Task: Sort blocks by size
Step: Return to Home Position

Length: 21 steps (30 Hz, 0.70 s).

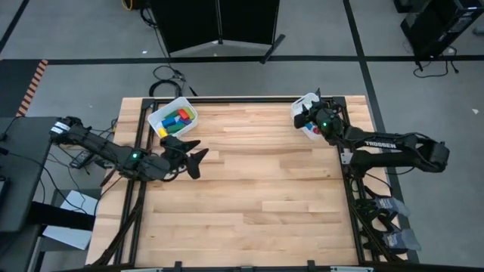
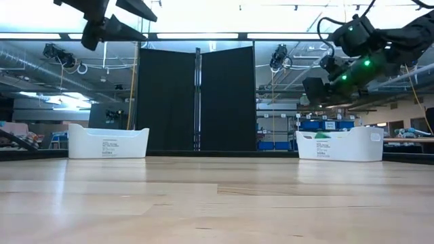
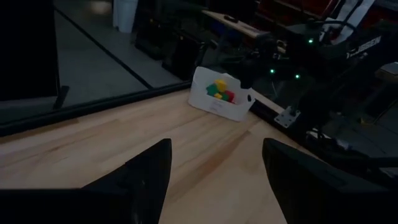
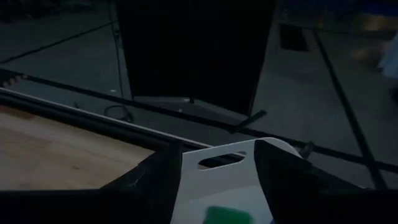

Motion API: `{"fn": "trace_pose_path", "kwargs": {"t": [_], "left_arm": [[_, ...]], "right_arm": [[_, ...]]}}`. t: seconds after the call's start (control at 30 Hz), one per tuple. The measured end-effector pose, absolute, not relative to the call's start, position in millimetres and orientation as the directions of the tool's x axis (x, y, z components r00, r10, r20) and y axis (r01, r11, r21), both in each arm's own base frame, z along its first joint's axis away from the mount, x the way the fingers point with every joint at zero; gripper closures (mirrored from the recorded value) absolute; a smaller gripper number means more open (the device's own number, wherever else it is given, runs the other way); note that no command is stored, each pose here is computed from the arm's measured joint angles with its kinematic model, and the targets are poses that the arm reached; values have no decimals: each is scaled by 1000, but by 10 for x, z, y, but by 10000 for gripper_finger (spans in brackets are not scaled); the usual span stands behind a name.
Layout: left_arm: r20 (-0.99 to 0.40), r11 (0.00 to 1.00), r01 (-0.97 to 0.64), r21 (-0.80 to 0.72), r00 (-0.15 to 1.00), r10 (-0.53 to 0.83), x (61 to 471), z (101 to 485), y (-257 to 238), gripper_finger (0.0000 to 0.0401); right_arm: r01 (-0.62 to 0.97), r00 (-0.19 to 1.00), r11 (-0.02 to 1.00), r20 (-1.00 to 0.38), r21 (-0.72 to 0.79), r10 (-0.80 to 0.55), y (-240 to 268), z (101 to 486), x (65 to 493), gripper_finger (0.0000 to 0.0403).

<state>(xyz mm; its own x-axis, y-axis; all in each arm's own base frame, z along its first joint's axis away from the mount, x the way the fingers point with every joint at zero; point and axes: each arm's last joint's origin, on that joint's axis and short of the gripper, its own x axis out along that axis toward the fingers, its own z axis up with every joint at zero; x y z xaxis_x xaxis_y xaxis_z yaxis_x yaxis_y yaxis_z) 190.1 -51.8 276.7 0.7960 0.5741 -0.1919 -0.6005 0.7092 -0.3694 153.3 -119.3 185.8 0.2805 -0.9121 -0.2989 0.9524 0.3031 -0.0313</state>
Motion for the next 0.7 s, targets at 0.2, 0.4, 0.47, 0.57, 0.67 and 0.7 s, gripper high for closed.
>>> {"fn": "trace_pose_path", "kwargs": {"t": [0.2,0.4,0.47,0.57,0.67,0.7], "left_arm": [[-172,719,-596,-358,799,577,1851,2771,-628,143],[-189,763,-552,-336,833,519,1865,2748,-695,153],[-208,781,-533,-325,846,490,1911,2707,-725,166],[-215,814,-512,-273,858,467,2021,2639,-787,205],[-224,853,-492,-172,863,453,2147,2541,-852,268],[-222,859,-491,-145,862,455,2179,2520,-859,294]], "right_arm": [[931,357,362,-287,40,-889,-1177,1899,1549,200],[695,717,694,-112,185,-688,-844,2030,1631,238],[535,839,826,1,179,-544,-655,2053,1630,259],[279,939,954,176,110,-295,-355,2027,1550,303],[130,942,991,306,41,-137,-124,1947,1398,365],[112,947,993,301,28,-115,-73,1919,1379,383]]}}
